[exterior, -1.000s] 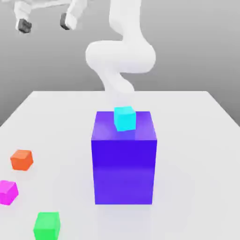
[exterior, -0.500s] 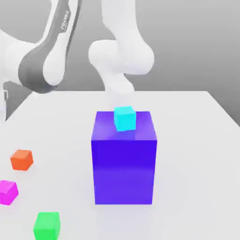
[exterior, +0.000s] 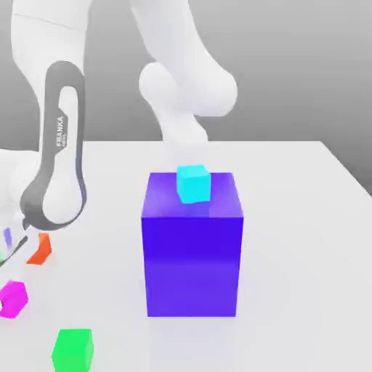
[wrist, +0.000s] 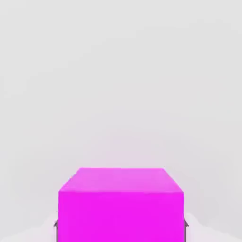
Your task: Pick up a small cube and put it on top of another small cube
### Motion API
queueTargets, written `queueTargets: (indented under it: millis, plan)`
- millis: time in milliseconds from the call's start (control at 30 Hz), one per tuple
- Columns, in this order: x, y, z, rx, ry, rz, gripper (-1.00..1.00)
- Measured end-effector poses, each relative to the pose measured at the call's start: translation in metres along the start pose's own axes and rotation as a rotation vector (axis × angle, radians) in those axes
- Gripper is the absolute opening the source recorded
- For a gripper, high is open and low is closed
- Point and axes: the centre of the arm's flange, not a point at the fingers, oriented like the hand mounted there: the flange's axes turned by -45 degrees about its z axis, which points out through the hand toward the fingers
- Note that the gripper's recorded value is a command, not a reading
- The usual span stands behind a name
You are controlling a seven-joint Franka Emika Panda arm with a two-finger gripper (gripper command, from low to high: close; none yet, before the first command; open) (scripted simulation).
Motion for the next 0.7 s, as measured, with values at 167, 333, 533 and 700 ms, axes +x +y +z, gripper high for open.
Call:
queueTargets:
  millis: [167, 333, 533, 700]
  plan:
    - [-0.004, -0.003, -0.055, 0.0, -0.001, -0.013, -1.0]
    - [-0.091, -0.055, -0.088, 0.001, -0.002, -0.303, -1.0]
    - [-0.174, -0.085, -0.081, 0.001, -0.001, -0.553, -1.0]
    - [-0.177, -0.085, -0.055, 0.0, -0.001, -0.56, 1.0]
